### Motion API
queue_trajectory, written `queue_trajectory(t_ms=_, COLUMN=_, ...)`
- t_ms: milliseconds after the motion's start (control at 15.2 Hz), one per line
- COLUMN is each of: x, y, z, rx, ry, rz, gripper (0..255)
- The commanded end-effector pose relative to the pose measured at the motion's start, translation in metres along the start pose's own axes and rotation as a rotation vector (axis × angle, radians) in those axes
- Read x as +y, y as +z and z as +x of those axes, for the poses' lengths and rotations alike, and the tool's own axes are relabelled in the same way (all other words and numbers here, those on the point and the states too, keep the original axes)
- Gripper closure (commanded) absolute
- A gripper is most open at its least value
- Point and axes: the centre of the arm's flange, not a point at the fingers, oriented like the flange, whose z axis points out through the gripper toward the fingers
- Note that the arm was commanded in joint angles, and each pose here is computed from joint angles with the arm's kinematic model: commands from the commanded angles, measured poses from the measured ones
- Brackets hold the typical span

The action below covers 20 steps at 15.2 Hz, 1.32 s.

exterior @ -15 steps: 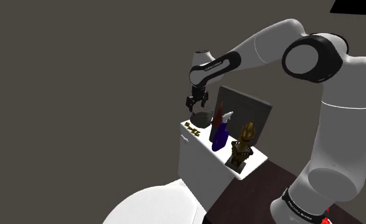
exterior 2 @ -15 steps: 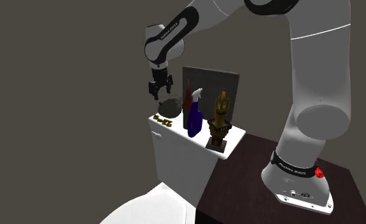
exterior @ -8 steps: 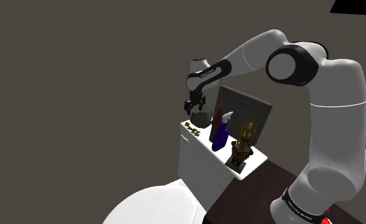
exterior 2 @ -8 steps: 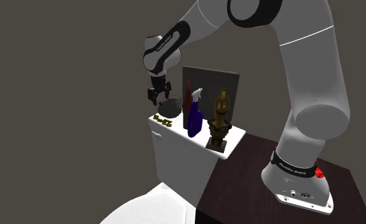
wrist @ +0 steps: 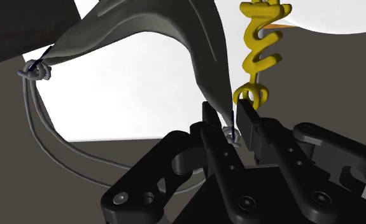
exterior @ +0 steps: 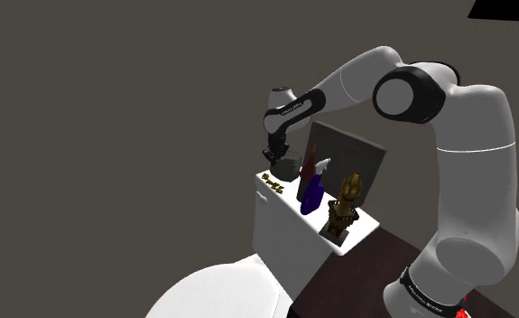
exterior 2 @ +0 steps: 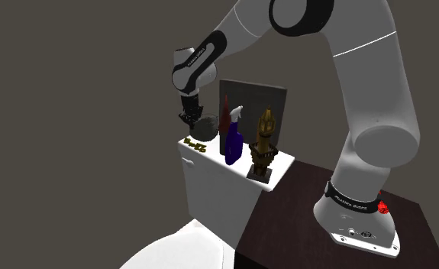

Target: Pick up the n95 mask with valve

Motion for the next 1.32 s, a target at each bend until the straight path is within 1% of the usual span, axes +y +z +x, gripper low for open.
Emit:
queue_trajectory(t_ms=0, x=0.0, y=0.0, z=0.0, rx=0.0, ry=0.0, rz=0.0, gripper=255)
queue_trajectory(t_ms=330, x=0.001, y=0.001, z=0.0, rx=0.0, ry=0.0, rz=0.0, gripper=255)
queue_trajectory(t_ms=1254, x=0.006, y=-0.073, z=0.0, rx=0.0, ry=0.0, rz=0.0, gripper=255)
